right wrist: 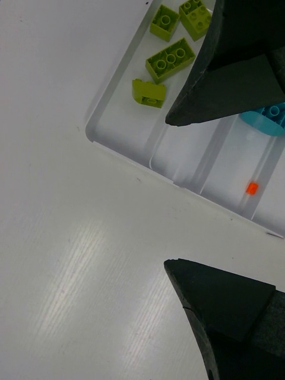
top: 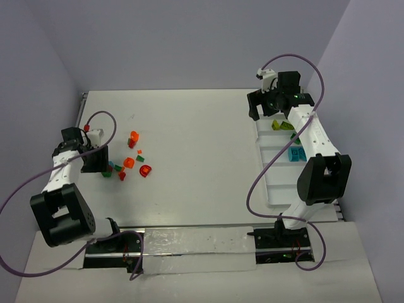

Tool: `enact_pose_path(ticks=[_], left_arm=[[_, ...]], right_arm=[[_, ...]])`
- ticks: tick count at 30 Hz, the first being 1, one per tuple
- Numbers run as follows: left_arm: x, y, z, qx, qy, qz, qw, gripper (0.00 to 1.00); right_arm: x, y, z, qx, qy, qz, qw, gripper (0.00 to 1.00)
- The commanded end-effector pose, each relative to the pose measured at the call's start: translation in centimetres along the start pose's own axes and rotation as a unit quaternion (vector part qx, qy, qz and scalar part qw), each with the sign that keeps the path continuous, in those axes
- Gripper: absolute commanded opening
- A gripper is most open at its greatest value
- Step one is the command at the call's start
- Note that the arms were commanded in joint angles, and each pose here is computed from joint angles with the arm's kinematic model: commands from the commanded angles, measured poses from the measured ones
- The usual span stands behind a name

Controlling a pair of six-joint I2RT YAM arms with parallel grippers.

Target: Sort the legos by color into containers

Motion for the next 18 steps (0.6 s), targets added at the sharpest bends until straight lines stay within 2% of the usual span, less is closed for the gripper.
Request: enact_pose_path(ticks=[1, 18], left_arm=[[-3.1, 0.6, 1.1, -0.004, -0.048, -0.012, 0.999, 0.61], [-4.5, 1.3, 4.6, 0.005, -0.038, -0.017, 0.999, 0.58]], right_arm=[[-1.9, 0.1, -1.4, 0.007, -0.022, -0.003, 1.0, 1.0], [-1.0, 0.3, -1.7, 0.015, -0.008, -0.012, 1.0, 1.0]])
Point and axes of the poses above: each gripper's point midway between its finger pads, its own z axis out along the fingers, its own y axis along the line the jaws close on, x = y × z, the point moved 2 cm from there along -z, back along the fingers, and after that the axes turned 7 degrees about -z, right-handed, at the moved point
